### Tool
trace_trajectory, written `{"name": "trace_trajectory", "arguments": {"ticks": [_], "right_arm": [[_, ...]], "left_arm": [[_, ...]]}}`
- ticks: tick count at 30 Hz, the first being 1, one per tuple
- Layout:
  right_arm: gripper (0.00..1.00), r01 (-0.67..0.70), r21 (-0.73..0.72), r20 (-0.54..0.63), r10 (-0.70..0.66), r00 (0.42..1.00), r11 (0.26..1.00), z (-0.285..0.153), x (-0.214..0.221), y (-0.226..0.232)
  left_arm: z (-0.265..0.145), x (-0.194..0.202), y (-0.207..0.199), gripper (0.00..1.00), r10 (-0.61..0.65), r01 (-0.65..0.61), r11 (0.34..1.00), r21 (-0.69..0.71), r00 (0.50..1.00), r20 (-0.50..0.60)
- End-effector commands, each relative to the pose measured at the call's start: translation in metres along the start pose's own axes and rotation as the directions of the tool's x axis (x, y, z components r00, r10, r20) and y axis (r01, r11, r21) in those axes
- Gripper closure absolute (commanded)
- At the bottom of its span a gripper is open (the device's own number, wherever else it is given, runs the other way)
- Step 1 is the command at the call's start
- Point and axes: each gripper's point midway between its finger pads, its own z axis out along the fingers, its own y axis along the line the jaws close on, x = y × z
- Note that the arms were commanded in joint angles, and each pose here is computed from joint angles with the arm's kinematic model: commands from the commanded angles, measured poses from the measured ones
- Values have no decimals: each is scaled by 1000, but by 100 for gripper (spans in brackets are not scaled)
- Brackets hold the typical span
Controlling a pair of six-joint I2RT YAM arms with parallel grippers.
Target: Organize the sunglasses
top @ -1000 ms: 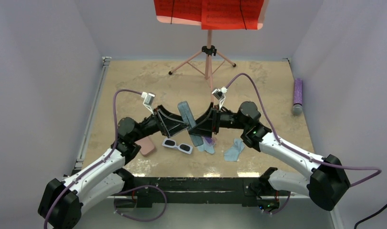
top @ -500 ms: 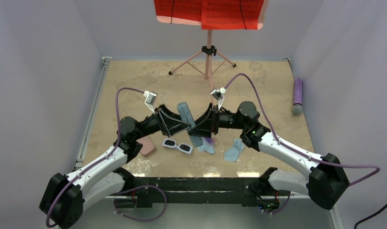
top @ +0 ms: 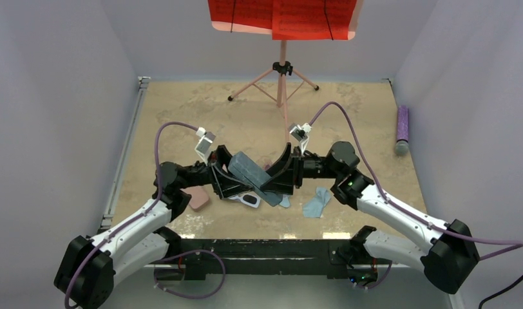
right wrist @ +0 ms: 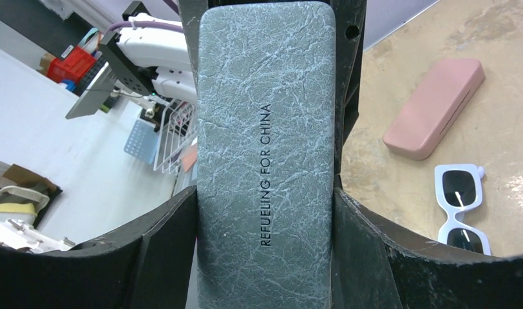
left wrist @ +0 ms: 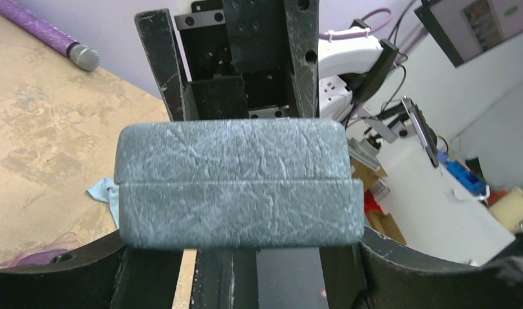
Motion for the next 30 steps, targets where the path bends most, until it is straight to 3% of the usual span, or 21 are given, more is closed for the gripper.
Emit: {"name": "trace_trajectory", "arguments": {"ticks": [1,9,13,14,19,22,25,30], "right_arm": [[100,170,-232,-3,-175,985,958,-19,-11,78],[100,156,-196,20,-155,988,968,-18,-13,71],[100,171,-191,-83,-189,978,967,-12,3,60],[96,161,-179,-97,-180,979,971,-10,5,55],[91,141,-137,-111,-156,981,981,-1,5,36],[81,146,-132,-121,-162,979,980,2,3,32],[62,142,-156,-152,-166,974,977,9,6,31],[57,148,-164,-191,-178,965,975,19,8,28]], "left_arm": [[-9,14,6,100,85,-80,994,73,993,-77],[-11,20,18,100,66,-62,997,46,994,-87],[-9,13,10,100,48,-44,997,63,997,-63],[-8,9,7,100,43,-38,997,73,997,-60],[-7,2,0,100,24,-21,997,78,999,-45],[-5,0,4,100,10,-8,999,53,999,-45],[-3,-4,3,100,5,-3,999,48,999,-36],[-2,-10,-1,100,16,-15,999,52,1000,-18]]}}
